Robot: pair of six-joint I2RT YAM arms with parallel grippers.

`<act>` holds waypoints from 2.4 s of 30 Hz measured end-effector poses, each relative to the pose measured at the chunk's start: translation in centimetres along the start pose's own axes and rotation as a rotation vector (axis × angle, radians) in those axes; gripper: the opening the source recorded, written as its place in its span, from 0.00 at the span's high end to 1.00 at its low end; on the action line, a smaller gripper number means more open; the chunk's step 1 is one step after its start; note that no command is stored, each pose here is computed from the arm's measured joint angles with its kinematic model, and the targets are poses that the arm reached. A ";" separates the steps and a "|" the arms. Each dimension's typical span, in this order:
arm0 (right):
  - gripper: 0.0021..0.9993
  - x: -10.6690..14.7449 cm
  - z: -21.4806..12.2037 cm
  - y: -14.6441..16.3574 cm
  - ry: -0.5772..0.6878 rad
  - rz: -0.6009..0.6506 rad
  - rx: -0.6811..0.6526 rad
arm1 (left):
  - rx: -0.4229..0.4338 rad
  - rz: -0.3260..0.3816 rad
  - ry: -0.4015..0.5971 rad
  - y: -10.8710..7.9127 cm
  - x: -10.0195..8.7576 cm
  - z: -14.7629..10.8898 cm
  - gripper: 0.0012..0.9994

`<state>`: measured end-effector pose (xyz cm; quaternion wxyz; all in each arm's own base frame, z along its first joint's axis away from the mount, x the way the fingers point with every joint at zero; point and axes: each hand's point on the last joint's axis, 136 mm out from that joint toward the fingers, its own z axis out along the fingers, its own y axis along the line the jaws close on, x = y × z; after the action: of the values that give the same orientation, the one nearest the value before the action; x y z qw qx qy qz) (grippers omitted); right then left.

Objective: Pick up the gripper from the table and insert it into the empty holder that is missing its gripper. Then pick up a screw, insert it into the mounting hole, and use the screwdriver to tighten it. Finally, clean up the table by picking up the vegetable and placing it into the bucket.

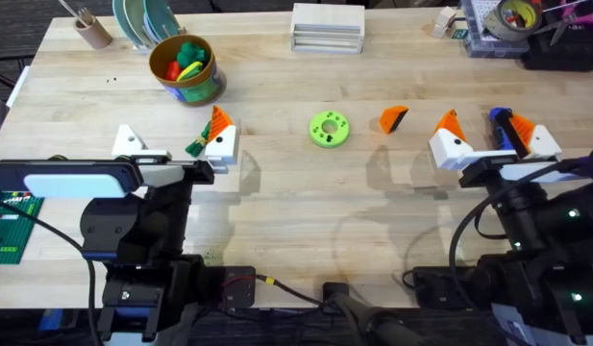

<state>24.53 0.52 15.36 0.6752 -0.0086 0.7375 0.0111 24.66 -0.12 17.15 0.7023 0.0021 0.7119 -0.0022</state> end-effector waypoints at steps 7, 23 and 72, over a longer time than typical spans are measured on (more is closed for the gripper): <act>0.01 0.1 0.0 0.0 0.005 0.000 0.000 | 0.000 0.000 0.000 0.0 0.0 0.0 0.01; 0.01 -0.5 -0.3 0.0 0.016 0.000 0.000 | -0.006 0.022 0.041 0.1 -0.4 -0.4 0.01; 0.01 -9.6 2.1 2.1 0.268 0.027 -0.122 | -0.035 0.048 1.009 0.9 9.9 3.7 0.99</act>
<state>27.38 2.66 24.75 0.5685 -0.0409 0.8192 0.0638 28.19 0.78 7.25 0.2708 0.0077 0.9622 0.0272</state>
